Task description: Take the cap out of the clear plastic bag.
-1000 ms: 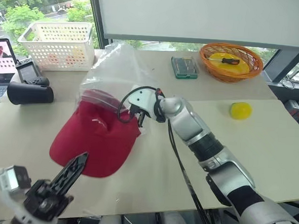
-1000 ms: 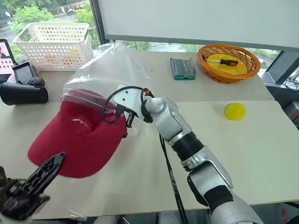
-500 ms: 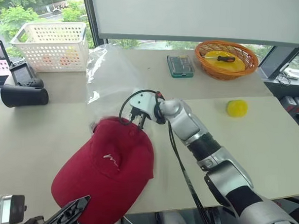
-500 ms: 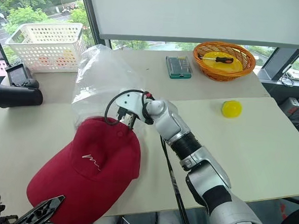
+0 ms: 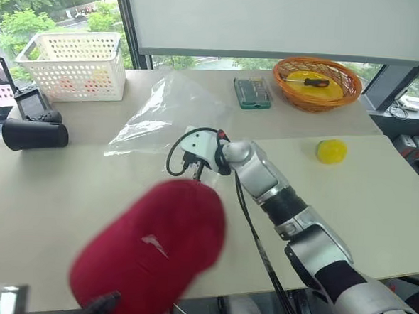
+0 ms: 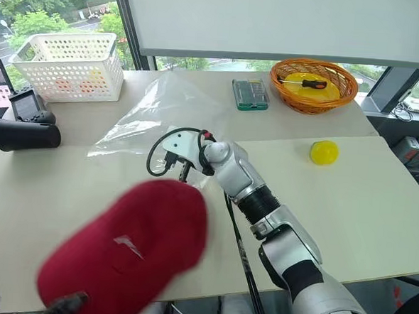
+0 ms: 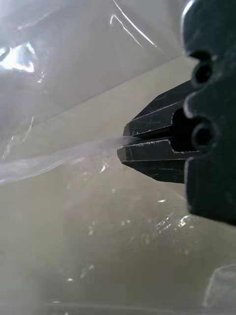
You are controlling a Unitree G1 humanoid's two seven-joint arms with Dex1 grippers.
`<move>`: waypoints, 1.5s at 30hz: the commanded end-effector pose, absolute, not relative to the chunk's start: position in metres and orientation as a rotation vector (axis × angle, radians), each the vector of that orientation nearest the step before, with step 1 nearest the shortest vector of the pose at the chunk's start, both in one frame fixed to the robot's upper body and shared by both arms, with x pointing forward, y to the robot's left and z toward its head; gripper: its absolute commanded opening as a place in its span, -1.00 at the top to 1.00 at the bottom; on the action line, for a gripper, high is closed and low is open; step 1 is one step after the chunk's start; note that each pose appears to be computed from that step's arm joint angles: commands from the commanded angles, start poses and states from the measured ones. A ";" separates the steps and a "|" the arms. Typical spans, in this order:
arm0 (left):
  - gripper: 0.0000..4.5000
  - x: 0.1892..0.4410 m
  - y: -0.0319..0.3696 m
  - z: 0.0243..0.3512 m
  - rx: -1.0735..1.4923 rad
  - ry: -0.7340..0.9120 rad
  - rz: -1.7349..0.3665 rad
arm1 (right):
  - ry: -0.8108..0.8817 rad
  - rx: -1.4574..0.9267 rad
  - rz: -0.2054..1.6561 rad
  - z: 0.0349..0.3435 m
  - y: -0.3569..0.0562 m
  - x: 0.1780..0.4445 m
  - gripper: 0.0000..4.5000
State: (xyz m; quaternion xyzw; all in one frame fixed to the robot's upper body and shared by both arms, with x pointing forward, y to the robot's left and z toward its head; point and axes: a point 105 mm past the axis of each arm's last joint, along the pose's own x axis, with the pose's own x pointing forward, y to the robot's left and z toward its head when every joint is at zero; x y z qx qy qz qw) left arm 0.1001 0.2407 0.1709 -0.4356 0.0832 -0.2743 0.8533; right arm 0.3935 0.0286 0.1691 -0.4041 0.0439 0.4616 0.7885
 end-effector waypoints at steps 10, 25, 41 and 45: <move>0.95 0.174 0.262 0.273 -0.631 -0.306 -0.501 | 0.017 -0.874 0.996 0.188 0.037 0.391 1.00; 0.95 0.304 0.257 0.242 -1.057 -0.317 -0.096 | 0.056 -0.864 0.958 0.176 0.024 0.375 1.00; 0.95 0.332 0.197 0.216 -1.387 -0.200 -0.291 | 0.124 -0.929 0.981 0.145 0.005 0.350 1.00; 0.95 0.342 0.187 0.177 -1.489 -0.057 -0.213 | 0.125 -0.927 0.984 0.134 0.006 0.348 1.00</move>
